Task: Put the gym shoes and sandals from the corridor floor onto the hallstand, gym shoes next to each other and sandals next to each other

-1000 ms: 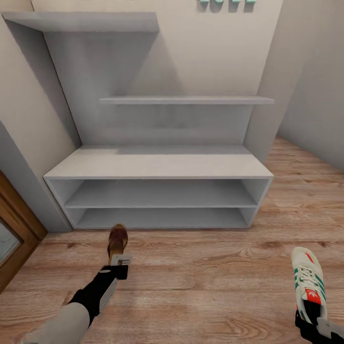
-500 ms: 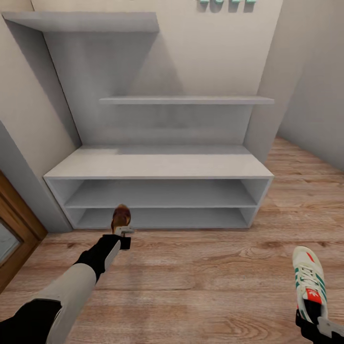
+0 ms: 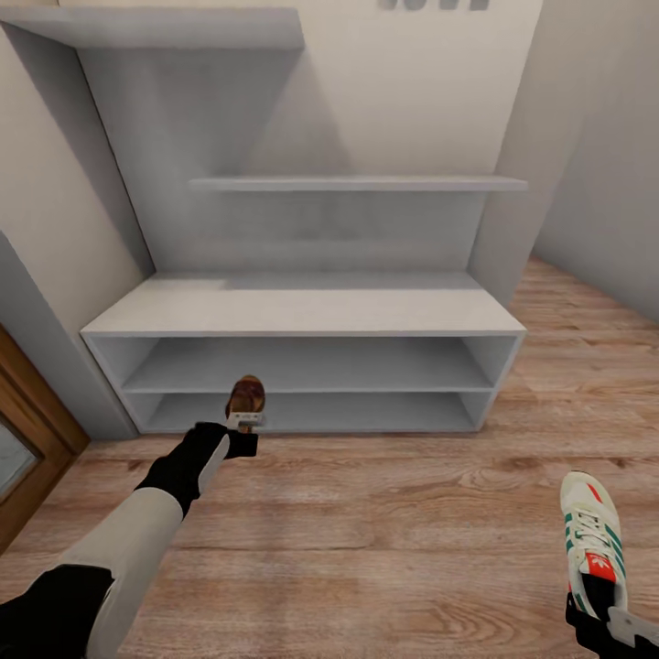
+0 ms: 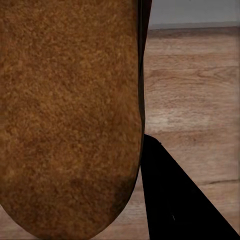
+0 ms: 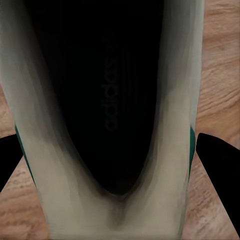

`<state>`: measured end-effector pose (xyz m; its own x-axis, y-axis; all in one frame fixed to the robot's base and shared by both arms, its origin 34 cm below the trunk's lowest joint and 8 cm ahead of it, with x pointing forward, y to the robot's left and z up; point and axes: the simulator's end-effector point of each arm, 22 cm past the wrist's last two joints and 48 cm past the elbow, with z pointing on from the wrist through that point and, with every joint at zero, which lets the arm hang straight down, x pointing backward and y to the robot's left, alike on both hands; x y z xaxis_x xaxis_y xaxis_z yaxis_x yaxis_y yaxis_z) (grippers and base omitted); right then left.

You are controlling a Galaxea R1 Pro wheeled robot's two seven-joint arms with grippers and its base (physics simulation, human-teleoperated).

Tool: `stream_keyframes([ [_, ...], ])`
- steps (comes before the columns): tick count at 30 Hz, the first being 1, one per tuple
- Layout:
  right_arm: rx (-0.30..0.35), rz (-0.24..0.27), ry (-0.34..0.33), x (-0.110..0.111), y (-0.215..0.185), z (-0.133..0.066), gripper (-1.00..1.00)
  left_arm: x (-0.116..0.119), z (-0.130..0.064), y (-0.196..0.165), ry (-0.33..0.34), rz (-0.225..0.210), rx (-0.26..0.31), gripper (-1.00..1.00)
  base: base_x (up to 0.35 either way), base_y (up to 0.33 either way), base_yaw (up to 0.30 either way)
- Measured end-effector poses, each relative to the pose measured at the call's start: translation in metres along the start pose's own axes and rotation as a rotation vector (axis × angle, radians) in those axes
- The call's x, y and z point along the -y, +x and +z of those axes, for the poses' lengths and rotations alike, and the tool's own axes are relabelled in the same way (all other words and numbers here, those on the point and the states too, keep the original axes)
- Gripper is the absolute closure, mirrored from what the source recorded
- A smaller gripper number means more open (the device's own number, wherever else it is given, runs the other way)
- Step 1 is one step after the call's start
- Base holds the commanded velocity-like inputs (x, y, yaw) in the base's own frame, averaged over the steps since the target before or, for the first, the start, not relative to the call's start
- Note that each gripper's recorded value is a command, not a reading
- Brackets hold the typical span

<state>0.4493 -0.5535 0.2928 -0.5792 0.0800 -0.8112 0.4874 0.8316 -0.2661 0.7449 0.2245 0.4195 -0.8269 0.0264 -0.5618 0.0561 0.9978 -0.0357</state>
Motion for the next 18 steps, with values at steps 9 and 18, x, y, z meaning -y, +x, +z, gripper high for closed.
stream_keyframes([
  [9, -0.004, -0.004, -0.001, 0.000, 0.002, 0.000, 1.00, -0.001, -0.009, -0.026, -0.002, 0.006, 0.016, 1.00, 0.000, 0.000, 0.000],
  [18, -0.004, -0.011, -0.003, 0.000, 0.002, 0.000, 1.00, 0.004, -0.011, -0.030, -0.001, 0.011, 0.020, 1.00, 0.009, 0.000, 0.000],
])
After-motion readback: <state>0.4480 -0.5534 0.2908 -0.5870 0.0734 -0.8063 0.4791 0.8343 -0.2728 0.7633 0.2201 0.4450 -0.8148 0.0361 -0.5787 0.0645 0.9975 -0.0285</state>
